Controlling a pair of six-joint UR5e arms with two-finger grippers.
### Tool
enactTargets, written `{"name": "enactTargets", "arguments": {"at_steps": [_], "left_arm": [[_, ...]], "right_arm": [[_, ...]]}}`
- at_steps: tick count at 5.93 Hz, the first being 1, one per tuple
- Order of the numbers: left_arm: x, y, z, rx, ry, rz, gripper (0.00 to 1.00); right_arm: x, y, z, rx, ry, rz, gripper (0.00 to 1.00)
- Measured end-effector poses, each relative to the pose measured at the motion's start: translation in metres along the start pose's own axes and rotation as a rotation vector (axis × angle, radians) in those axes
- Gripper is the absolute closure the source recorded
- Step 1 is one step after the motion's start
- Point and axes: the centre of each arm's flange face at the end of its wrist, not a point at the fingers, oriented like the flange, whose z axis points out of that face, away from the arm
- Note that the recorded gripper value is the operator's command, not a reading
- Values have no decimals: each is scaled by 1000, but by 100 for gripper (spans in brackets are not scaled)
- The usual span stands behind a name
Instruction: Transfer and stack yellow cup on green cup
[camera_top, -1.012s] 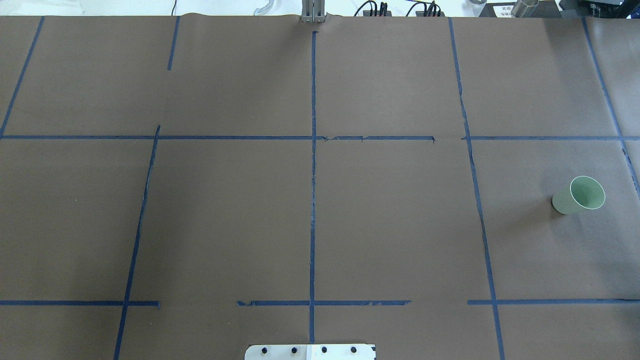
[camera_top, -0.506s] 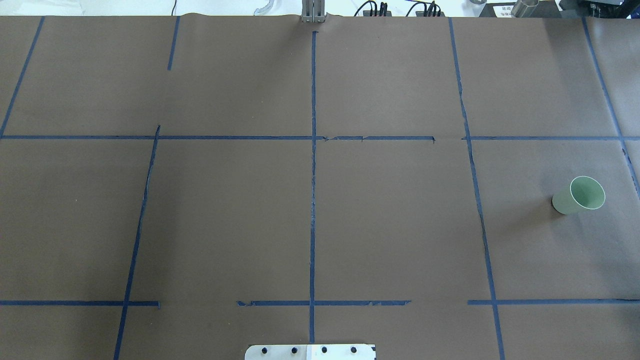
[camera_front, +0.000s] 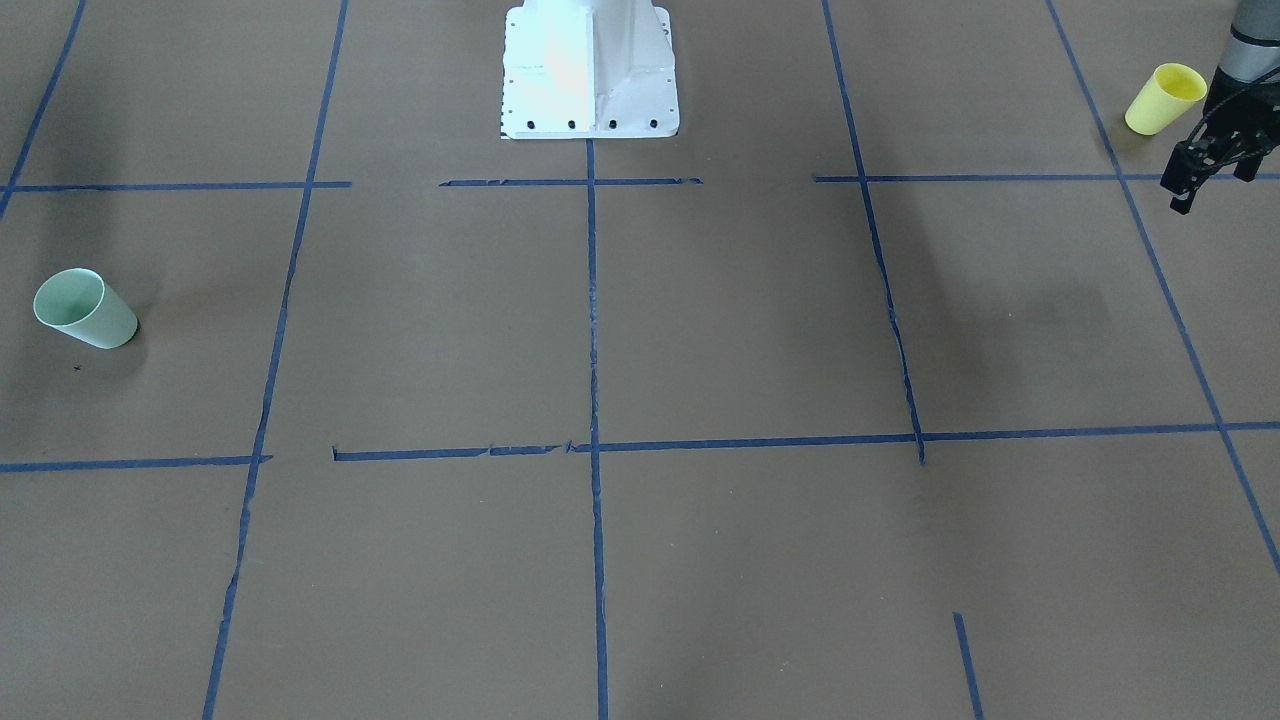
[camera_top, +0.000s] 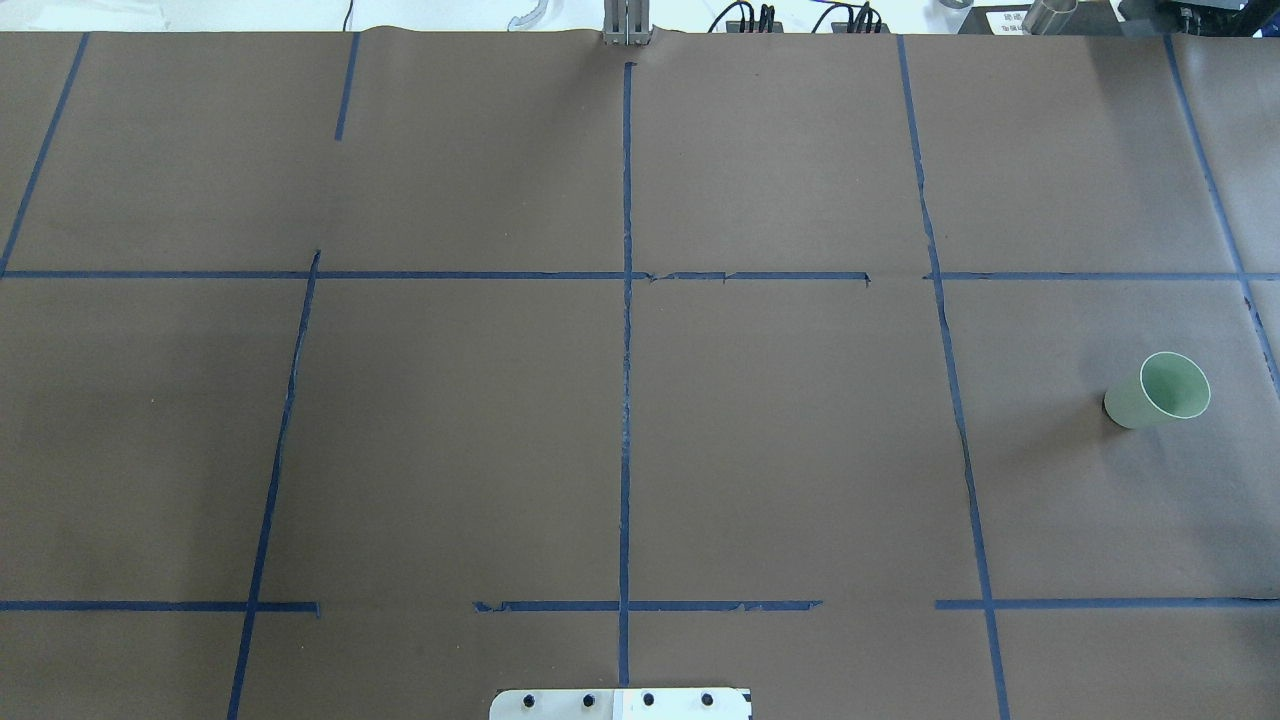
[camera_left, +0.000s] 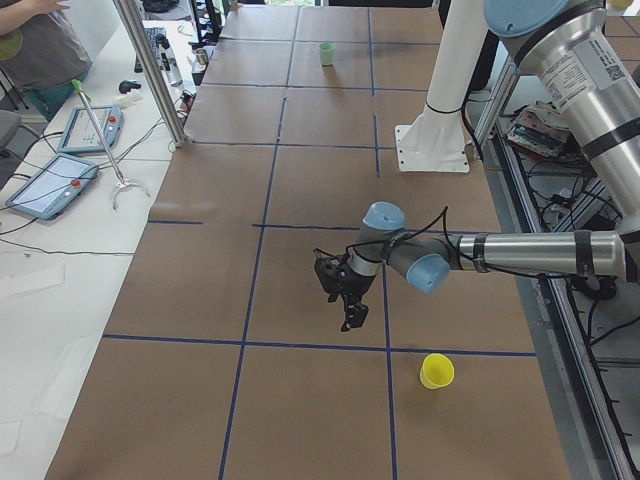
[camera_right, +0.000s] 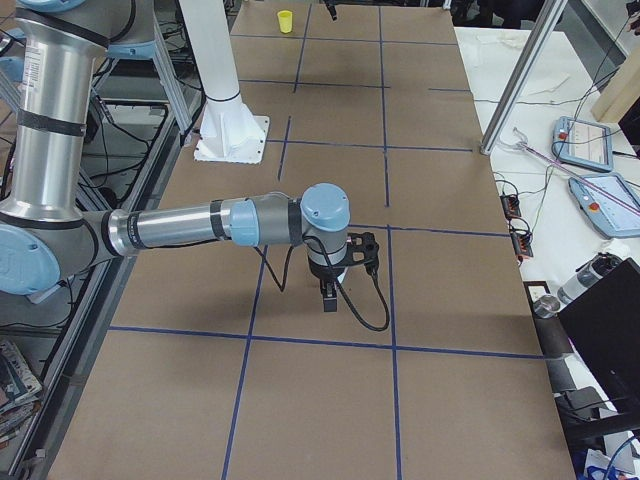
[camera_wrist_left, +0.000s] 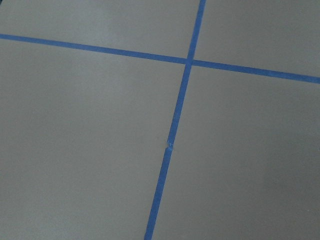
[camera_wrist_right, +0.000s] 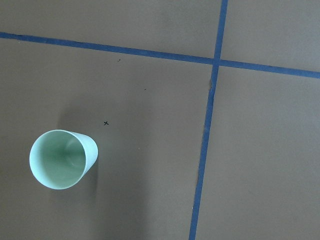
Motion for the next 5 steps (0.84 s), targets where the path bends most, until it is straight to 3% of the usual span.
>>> {"name": "enactTargets", "arguments": {"at_steps": [2, 5], "left_arm": [[-16, 35, 21, 173, -158, -148, 0], [-31, 60, 40, 430, -424, -390, 0]], "right_arm": [[-1, 0, 0, 1, -1, -1, 0], [-4, 0, -2, 4, -22, -3, 0]]}}
